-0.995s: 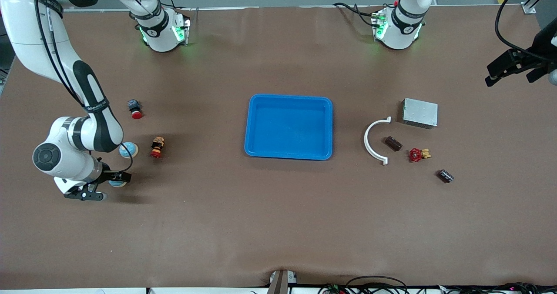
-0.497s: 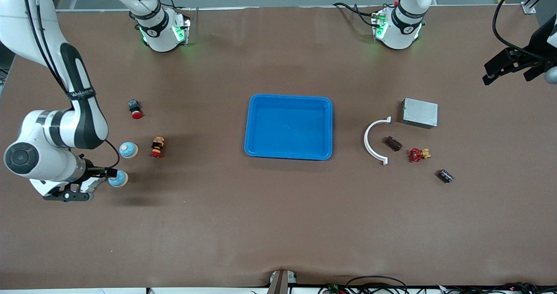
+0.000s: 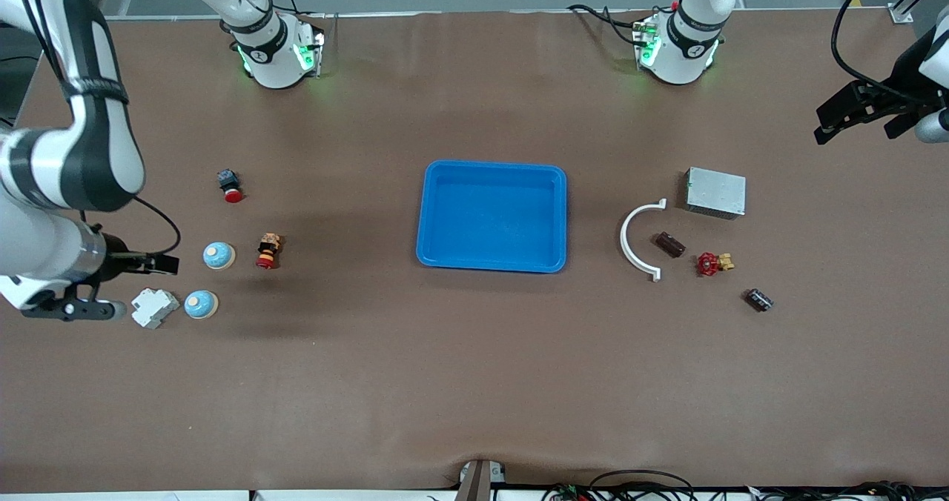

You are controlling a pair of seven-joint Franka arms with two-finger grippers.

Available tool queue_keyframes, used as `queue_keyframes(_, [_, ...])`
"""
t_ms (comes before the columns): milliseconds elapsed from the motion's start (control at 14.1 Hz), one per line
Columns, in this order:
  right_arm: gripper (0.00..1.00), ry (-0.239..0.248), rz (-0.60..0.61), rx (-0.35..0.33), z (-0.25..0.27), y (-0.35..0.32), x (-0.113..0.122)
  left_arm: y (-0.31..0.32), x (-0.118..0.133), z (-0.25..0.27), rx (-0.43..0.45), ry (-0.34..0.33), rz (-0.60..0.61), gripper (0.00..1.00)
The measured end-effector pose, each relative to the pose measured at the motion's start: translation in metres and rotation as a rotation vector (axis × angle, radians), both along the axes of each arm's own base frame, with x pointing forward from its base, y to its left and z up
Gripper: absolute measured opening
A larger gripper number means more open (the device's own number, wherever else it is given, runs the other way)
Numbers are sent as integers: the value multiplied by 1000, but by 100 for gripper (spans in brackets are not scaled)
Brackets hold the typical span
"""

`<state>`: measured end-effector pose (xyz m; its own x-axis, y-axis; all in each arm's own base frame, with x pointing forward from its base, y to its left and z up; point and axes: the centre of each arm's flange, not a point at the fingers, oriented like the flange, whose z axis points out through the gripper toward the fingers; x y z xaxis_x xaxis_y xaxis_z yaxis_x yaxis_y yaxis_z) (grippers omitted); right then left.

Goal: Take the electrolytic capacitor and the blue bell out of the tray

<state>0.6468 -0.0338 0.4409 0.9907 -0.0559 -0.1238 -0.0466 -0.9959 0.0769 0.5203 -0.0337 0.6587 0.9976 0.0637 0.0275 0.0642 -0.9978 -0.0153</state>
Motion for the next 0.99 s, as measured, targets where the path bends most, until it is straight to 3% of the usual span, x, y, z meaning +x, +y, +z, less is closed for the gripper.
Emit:
queue_keyframes(569, [100,-95,-13,26,121,6,-48,0,-1,2,0,-4,0,100])
queue_keyframes(995, [100,-124,-17,51,161,11,-73,0,-2,3,-1,-7,1,100])
